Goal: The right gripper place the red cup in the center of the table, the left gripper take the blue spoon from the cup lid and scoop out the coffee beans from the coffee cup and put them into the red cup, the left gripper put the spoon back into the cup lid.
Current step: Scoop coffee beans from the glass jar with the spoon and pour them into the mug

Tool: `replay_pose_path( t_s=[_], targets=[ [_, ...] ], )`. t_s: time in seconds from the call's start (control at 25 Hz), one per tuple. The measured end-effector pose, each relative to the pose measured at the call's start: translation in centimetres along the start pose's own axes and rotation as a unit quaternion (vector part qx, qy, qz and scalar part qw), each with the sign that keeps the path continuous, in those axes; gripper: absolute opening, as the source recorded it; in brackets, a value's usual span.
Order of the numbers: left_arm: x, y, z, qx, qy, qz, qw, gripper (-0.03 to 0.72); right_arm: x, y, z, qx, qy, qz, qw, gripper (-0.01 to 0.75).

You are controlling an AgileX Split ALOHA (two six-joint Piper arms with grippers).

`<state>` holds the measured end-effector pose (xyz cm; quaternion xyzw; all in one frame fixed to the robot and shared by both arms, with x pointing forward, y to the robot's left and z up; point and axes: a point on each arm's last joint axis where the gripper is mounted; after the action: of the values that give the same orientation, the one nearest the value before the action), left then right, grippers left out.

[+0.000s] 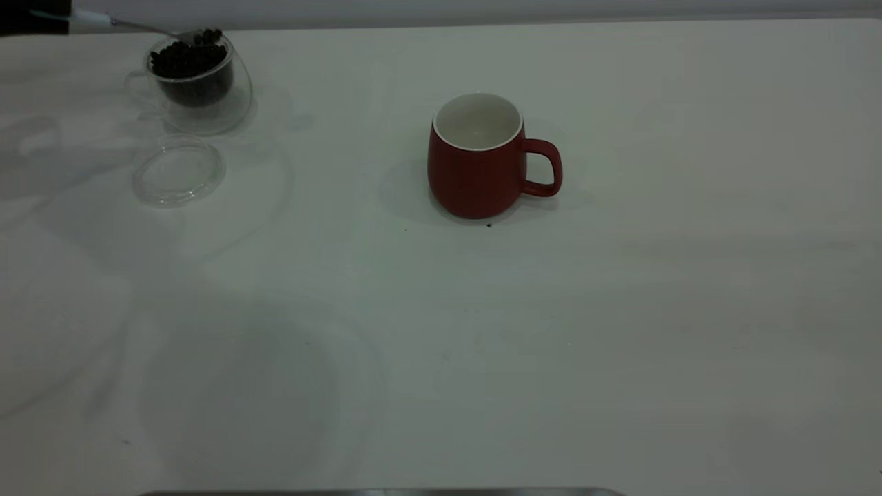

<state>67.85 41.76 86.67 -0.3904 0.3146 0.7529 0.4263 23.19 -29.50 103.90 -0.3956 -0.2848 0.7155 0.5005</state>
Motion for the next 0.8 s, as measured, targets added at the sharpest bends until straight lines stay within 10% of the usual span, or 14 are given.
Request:
replay_pose_path(
  t_s=[0.8],
  targets=[
    [-4.7, 5.7, -11.6, 0.128, 0.011, -0.069, 0.989, 0.123, 0.0, 0.0, 0.0, 0.000, 0.000, 0.000, 1.000, 0.590]
  ],
)
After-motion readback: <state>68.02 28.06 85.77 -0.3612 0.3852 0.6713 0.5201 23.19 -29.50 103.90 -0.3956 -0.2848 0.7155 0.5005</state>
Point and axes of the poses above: a point on each arm's last joint axis where the gripper is mounted, z pointing back along that axis away from the gripper, x along the wrist's bending axis when the last joint is at zero, y = z × x, and after that the axes turned 15 degrees about z, right-handed
